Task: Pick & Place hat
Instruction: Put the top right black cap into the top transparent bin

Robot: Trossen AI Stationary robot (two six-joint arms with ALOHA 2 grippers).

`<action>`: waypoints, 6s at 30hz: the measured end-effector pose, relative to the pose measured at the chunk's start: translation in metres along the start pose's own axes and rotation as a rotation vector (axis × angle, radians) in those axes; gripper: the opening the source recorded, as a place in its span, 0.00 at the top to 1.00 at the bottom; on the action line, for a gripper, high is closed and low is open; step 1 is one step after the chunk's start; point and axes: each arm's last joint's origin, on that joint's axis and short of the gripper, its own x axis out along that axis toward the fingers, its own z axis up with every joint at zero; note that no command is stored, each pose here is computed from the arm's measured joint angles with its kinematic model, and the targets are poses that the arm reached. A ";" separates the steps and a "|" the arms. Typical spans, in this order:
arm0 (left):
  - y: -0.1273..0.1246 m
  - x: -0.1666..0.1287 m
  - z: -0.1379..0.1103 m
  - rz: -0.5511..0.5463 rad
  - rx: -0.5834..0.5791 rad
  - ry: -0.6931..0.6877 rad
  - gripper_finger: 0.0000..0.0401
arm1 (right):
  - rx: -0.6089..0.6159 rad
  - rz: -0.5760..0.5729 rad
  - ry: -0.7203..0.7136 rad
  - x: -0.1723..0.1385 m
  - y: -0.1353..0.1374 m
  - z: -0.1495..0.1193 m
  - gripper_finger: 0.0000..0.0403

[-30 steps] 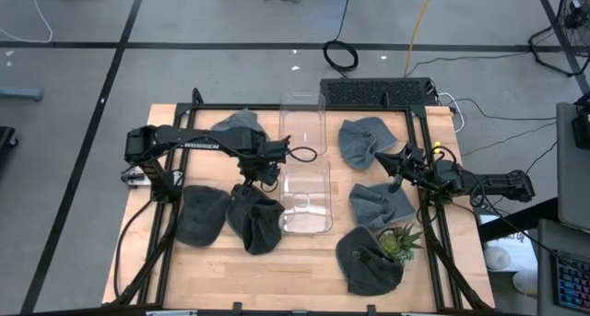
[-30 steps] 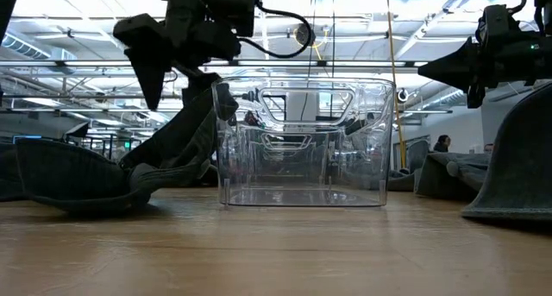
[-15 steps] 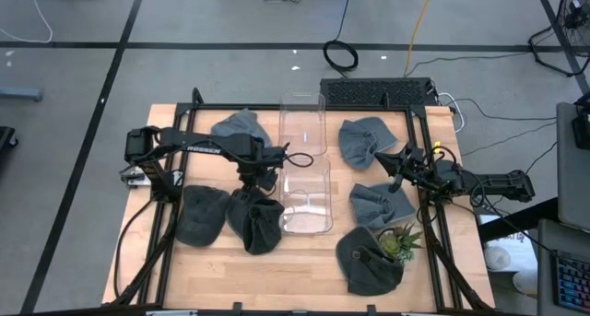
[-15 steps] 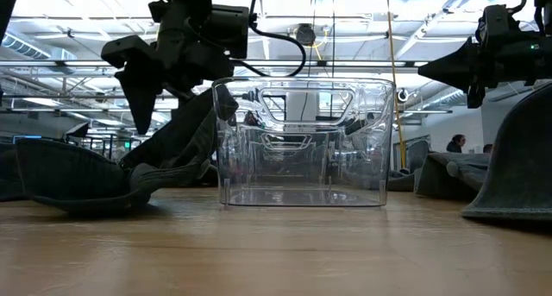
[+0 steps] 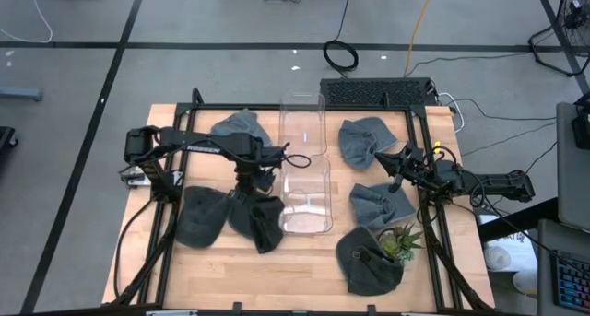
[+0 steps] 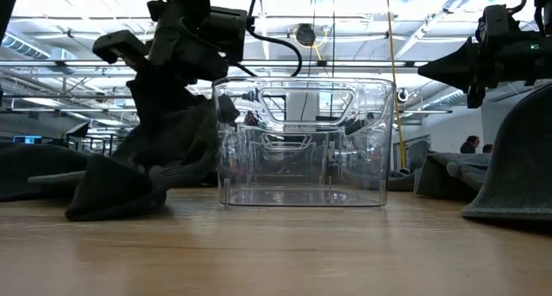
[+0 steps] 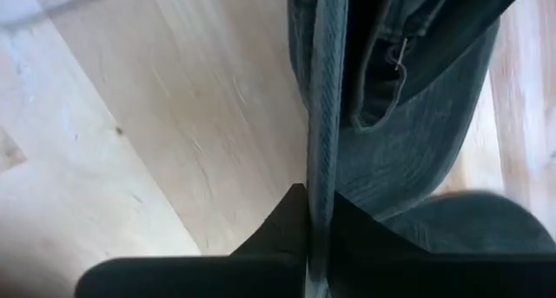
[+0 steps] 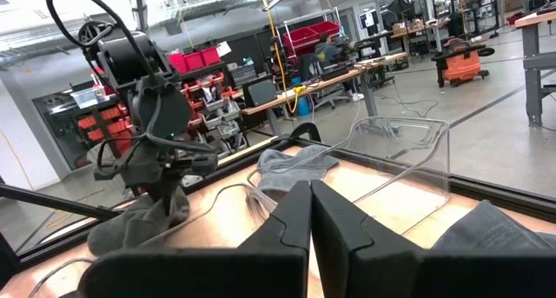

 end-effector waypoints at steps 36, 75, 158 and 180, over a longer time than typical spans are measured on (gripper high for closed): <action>-0.068 -0.151 -0.016 0.239 0.101 -0.551 0.98 | 0.000 0.000 0.000 0.000 0.000 0.000 1.00; -0.070 -0.241 0.030 0.403 0.024 -1.604 0.98 | 0.035 0.026 -0.089 0.000 0.003 0.009 1.00; -0.051 -0.238 0.009 0.920 -0.092 -1.342 0.77 | -0.126 0.044 -0.052 0.136 0.123 0.226 0.99; -0.092 -0.250 -0.016 1.326 0.367 -1.017 0.30 | 0.273 0.617 0.348 0.124 0.108 0.227 1.00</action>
